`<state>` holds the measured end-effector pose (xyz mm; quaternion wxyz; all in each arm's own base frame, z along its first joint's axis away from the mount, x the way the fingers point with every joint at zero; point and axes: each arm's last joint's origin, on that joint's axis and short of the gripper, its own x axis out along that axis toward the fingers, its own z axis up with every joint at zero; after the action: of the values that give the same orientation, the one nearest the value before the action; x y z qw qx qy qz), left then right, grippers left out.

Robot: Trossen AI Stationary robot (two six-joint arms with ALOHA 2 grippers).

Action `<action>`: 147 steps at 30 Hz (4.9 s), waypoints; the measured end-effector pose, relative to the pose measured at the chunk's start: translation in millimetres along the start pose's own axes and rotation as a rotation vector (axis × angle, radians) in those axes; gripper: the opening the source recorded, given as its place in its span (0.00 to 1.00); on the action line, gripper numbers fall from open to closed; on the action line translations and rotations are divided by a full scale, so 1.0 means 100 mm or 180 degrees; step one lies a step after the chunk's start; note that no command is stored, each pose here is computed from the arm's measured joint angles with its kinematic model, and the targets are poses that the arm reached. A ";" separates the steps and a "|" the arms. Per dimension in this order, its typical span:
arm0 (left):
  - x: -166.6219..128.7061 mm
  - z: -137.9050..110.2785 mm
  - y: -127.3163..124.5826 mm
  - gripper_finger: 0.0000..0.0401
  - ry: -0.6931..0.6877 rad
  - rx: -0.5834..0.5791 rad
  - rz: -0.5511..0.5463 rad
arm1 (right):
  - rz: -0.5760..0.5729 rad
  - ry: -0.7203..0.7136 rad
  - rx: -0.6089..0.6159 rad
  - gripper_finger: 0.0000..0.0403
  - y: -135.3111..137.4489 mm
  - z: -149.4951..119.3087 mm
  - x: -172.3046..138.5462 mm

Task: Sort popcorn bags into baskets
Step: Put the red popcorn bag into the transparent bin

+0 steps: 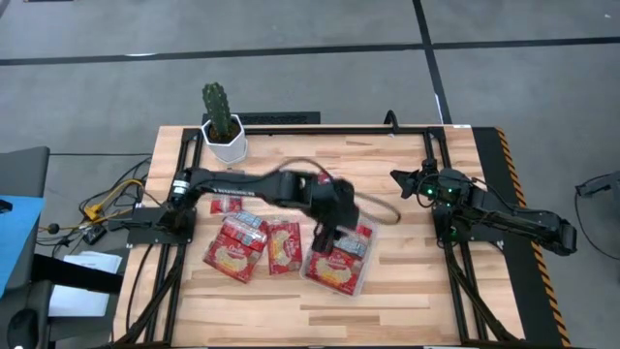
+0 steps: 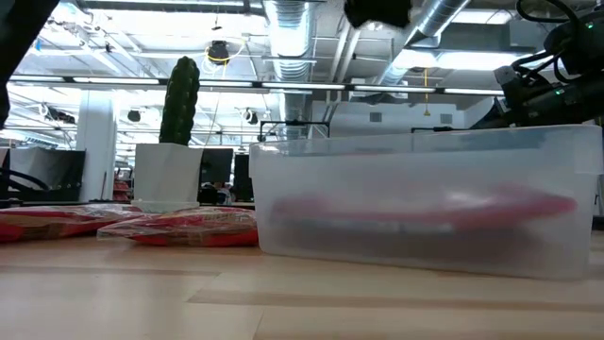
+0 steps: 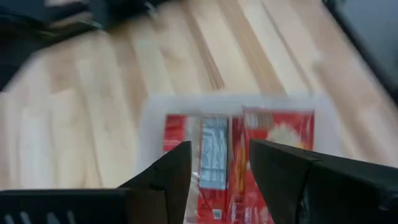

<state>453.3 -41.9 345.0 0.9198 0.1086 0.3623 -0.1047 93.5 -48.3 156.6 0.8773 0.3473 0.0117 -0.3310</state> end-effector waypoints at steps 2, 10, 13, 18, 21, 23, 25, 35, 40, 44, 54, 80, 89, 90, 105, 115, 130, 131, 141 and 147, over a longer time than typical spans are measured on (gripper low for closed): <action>-0.19 0.11 0.09 0.38 -0.0103 -0.0265 0.0007 | 0.0000 0.0000 0.0000 0.29 0.00 0.00 0.00; -0.90 0.04 0.21 0.38 0.0131 -0.0454 -0.0041 | -0.0001 -0.0004 0.0019 0.29 0.00 0.00 0.00; -1.11 -0.12 0.22 0.38 0.0163 -0.0487 0.0009 | -0.0007 -0.0007 0.0019 0.29 0.00 0.00 0.00; -1.17 -0.56 0.21 0.38 -0.0087 -0.0775 0.0249 | -0.0007 -0.0009 0.0025 0.29 0.00 0.00 0.00; -1.04 -0.96 0.16 0.38 -0.0229 -0.1083 0.0516 | -0.0008 -0.0008 0.0025 0.29 0.00 0.00 0.00; -0.93 -1.22 0.13 0.38 -0.0320 -0.1224 0.0713 | -0.0011 -0.0009 0.0026 0.29 0.00 0.00 0.00; -0.81 -1.45 0.12 0.38 -0.0468 -0.1275 0.0920 | -0.0015 -0.0015 0.0026 0.29 0.00 0.00 0.00; -0.31 -1.99 0.54 0.48 -0.0873 -0.1924 0.1221 | -0.0130 -0.0130 0.0029 0.29 -0.01 0.01 0.00; -0.06 -2.16 0.72 0.61 -0.0610 -0.2040 0.1255 | -0.0137 -0.0138 0.0030 0.29 -0.01 0.01 0.00; 0.12 -2.29 0.78 0.67 -0.0377 -0.2156 0.1389 | -0.0136 -0.0139 0.0032 0.29 -0.01 0.01 0.00; 0.53 -2.55 0.73 0.68 -0.0007 -0.2223 0.1388 | -0.0137 -0.0136 0.0031 0.29 -0.01 0.01 0.00; 0.58 -2.74 0.70 0.00 0.0370 -0.2874 0.1203 | -0.0139 -0.0130 0.0030 0.29 -0.01 0.01 0.00; 0.17 -2.51 0.79 0.00 0.0023 -0.2938 0.1372 | -0.0138 -0.0128 0.0033 0.29 -0.01 0.01 0.00; 0.14 -2.50 0.79 0.00 0.0032 -0.2942 0.1373 | -0.0138 -0.0125 0.0034 0.29 -0.01 0.01 0.00; -0.27 -2.35 0.64 0.00 0.0172 -0.2802 0.1292 | -0.0131 -0.0118 0.0036 0.29 -0.01 0.01 0.00; -0.24 -2.27 0.49 0.00 0.0222 -0.2355 0.1151 | 0.0359 0.0143 -0.0389 0.29 0.04 -0.01 0.01; -0.24 -2.24 0.50 0.00 0.0185 -0.2043 0.1188 | 0.0749 -0.0033 -0.1164 0.47 0.37 0.32 0.10; -0.24 -2.24 0.50 0.00 0.0191 -0.2010 0.1186 | 0.0735 -0.0017 -0.1240 0.50 0.41 0.36 0.12; -0.24 -2.24 0.51 0.00 0.0262 -0.1671 0.1219 | 0.0866 0.0377 -0.1879 0.64 0.82 0.63 0.64; -0.25 -2.24 0.51 0.00 0.0299 -0.1470 0.1223 | 0.1090 0.0785 -0.2176 0.65 0.93 0.68 1.10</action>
<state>305.3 71.0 208.4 0.9053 -0.0321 0.3916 0.1615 219.7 -103.3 236.3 0.9768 0.0695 0.1683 -0.1128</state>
